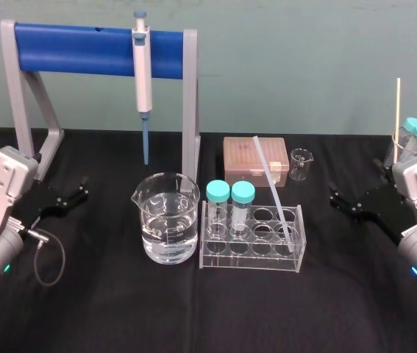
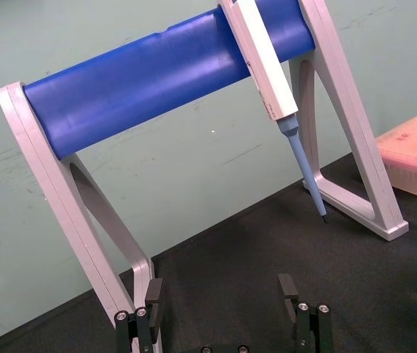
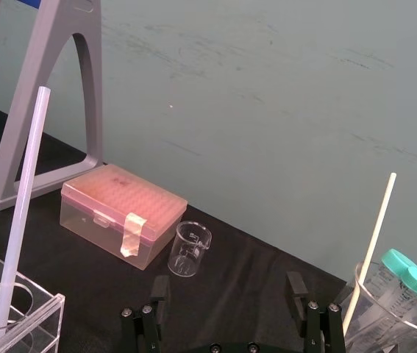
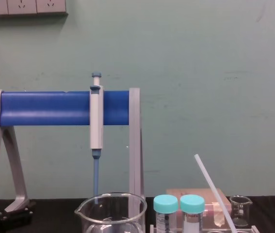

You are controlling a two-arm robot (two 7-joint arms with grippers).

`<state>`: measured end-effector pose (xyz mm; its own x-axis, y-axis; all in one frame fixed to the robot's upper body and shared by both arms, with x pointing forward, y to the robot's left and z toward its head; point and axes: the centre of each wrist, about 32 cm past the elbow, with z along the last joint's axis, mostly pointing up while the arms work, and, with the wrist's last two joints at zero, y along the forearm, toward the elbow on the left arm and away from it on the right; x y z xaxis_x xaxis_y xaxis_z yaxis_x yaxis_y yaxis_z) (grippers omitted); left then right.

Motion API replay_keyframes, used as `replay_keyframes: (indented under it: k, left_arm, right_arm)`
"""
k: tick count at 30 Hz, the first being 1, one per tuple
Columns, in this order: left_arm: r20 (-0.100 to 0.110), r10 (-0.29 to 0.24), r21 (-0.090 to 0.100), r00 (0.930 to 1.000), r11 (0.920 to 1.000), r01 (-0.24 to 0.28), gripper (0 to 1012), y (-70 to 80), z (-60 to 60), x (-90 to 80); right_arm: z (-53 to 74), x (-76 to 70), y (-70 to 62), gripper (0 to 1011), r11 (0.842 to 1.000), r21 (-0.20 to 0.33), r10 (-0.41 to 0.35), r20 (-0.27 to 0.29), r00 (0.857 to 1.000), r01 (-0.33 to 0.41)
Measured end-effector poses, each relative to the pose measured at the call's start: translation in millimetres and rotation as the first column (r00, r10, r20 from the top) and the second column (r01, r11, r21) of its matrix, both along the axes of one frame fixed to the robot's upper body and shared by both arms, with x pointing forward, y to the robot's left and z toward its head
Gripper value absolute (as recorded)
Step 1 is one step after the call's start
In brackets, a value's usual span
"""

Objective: Pick up the stirring rod with one hand, then place it down.

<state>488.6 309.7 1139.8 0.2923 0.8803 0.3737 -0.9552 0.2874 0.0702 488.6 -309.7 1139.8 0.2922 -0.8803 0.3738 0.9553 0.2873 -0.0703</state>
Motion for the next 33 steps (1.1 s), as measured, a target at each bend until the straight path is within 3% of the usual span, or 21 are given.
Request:
replay_keyframes:
  k: [33]
  left_arm:
    - [0.000,0.000,0.000,1.0000,1.0000,0.000,1000,0.0,0.0,0.0]
  right_arm:
    - [0.0,0.0,0.0,1000,1.000,0.000,0.000,0.000,1.000,0.000]
